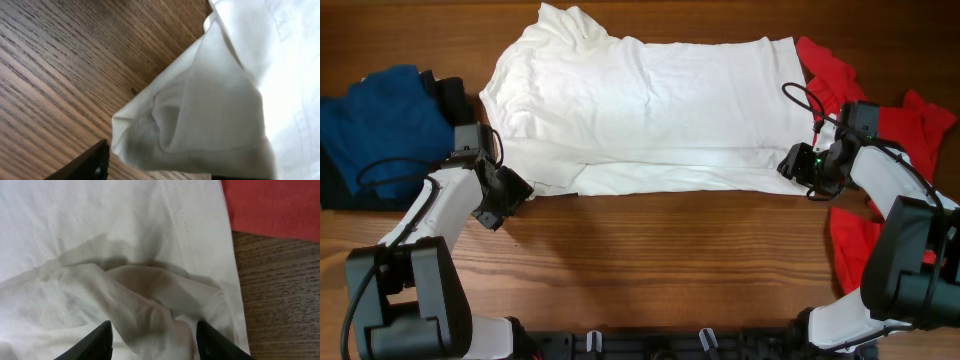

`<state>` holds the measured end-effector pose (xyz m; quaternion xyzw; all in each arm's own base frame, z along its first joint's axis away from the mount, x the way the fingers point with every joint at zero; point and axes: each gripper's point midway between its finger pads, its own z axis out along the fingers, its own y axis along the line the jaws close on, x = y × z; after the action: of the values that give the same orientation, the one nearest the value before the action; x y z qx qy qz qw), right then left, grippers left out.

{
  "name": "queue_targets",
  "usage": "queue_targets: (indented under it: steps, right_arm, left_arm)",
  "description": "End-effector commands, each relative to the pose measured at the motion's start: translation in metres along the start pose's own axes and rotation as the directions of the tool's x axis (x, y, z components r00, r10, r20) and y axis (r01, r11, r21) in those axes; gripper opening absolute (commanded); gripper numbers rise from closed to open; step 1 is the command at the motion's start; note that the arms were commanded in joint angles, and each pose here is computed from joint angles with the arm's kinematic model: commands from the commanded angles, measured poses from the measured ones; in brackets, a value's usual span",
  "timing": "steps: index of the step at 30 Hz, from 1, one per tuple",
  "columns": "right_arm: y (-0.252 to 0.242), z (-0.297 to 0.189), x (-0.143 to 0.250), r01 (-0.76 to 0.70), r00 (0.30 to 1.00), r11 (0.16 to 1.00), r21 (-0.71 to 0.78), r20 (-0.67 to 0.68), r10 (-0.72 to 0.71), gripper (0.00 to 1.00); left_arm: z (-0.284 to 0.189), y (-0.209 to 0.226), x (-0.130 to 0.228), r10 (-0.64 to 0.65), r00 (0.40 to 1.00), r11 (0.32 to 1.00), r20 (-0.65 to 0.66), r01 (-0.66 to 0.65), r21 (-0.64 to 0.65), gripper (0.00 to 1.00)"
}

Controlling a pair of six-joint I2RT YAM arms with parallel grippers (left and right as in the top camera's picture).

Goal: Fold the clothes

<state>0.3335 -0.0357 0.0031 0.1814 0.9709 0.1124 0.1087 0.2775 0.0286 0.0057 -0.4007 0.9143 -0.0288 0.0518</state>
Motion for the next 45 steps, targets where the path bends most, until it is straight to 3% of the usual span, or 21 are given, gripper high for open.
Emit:
queue_targets:
  steps: [1,8,12,16,23,27,29,30,34,40,45]
  right_arm:
    - [-0.012,0.025,0.021,-0.006,0.995,0.999,0.038,-0.098,0.009,0.53]
    - [-0.021,0.037,0.032,-0.014,0.989,0.997,0.071,-0.148,0.025,0.16]
    - [-0.028,0.036,0.032,-0.01,0.989,0.994,0.109,-0.146,0.026,0.05]
    - [-0.029,0.036,0.033,-0.01,0.988,0.993,0.117,-0.149,0.027,0.04]
    - [-0.059,0.03,0.034,-0.09,0.985,0.953,0.29,-0.119,0.129,0.04]
    - [-0.066,0.028,0.035,-0.119,0.981,0.946,0.302,-0.114,0.16,0.04]
    - [-0.068,0.027,0.035,-0.128,0.979,0.944,0.303,-0.112,0.169,0.04]
    - [-0.069,0.027,0.035,-0.131,0.978,0.944,0.304,-0.114,0.172,0.04]
    - [-0.069,0.027,0.035,-0.131,0.978,0.944,0.303,-0.115,0.172,0.04]
    - [-0.069,0.027,0.036,-0.131,0.978,0.945,0.301,-0.116,0.172,0.04]
    - [-0.069,0.027,0.035,-0.132,0.978,0.944,0.302,-0.115,0.174,0.04]
  left_arm:
    - [0.005,0.002,0.002,0.003,1.0,1.0,-0.004,-0.003,0.0,0.65]
    - [0.004,0.003,-0.009,0.004,0.999,1.0,0.048,-0.003,-0.018,0.65]
    - [0.004,0.0,-0.013,0.004,0.998,1.0,0.064,-0.003,-0.005,0.53]
    - [0.004,-0.003,-0.016,0.003,0.997,1.0,0.078,-0.004,0.007,0.44]
    - [0.005,0.006,-0.005,0.004,1.0,1.0,0.03,-0.003,-0.029,0.45]
    - [0.006,0.012,-0.004,0.007,0.999,0.999,0.036,-0.005,-0.052,0.43]
    - [0.009,0.013,-0.006,0.007,0.999,0.998,0.053,-0.005,-0.055,0.3]
    - [0.01,0.011,-0.009,0.008,0.998,0.999,0.068,-0.005,-0.041,0.04]
    - [0.01,0.01,-0.012,0.007,0.996,0.999,0.084,-0.003,-0.04,0.04]
    - [-0.004,0.049,-0.046,0.026,0.961,0.967,0.276,0.046,-0.252,0.04]
    - [-0.008,0.049,-0.051,0.02,0.96,0.973,0.279,0.044,-0.224,0.04]
